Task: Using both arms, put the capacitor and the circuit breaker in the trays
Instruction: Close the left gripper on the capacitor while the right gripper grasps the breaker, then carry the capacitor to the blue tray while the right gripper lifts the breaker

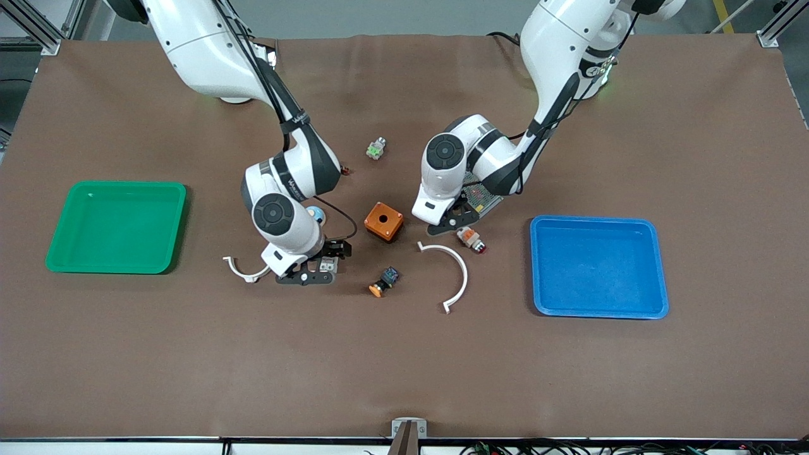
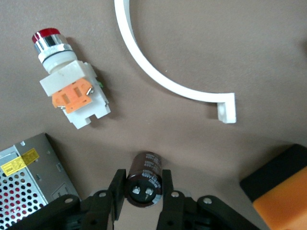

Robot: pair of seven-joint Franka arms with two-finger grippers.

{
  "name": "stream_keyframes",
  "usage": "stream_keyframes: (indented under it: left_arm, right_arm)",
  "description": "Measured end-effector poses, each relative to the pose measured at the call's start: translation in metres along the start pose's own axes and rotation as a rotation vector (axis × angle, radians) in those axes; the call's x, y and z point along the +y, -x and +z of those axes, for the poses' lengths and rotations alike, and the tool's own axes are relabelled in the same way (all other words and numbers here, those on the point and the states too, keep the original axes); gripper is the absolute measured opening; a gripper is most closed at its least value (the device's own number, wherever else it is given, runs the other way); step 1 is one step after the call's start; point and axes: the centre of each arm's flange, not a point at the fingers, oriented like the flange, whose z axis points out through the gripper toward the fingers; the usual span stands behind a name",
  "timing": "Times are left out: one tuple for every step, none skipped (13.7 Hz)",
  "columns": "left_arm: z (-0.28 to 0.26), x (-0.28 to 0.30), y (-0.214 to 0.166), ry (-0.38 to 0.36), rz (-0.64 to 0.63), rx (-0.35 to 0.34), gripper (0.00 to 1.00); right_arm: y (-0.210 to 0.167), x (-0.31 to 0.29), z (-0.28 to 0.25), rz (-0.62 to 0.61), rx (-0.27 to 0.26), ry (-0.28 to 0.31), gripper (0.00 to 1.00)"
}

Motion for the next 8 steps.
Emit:
stream_keyframes:
  left_arm:
    - [-0.008, 0.002, -0.006, 0.013, -0.006, 0.011, 0.34]
    - [-0.020, 0.003, -0.014, 0.027, -0.016, 0.025, 0.34]
    - [-0.035, 0.002, -0.024, 0.041, -0.030, 0.040, 0.34]
    - [-0.052, -0.003, -0.039, 0.053, -0.048, 0.062, 0.34]
    - [-0.069, -0.011, -0.055, 0.061, -0.057, 0.088, 0.34]
    - [-0.085, -0.024, -0.075, 0.065, -0.057, 0.114, 0.34]
    - [-0.098, -0.040, -0.096, 0.065, -0.054, 0.130, 0.34]
    - [-0.108, -0.059, -0.117, 0.058, -0.042, 0.138, 0.34]
  right_arm:
    - [0.001, -0.002, 0.005, -0.003, 0.010, -0.002, 1.00]
    - [0.003, 0.000, 0.012, -0.001, 0.021, -0.004, 1.00]
    - [0.004, 0.004, 0.019, 0.005, 0.029, -0.003, 1.00]
    - [0.004, 0.010, 0.024, 0.013, 0.032, 0.000, 1.00]
    - [0.004, 0.014, 0.026, 0.020, 0.032, 0.003, 1.00]
    - [0.003, 0.017, 0.026, 0.024, 0.033, 0.004, 1.00]
    - [0.002, 0.018, 0.026, 0.026, 0.034, 0.004, 1.00]
    - [0.002, 0.017, 0.026, 0.025, 0.034, 0.004, 0.97]
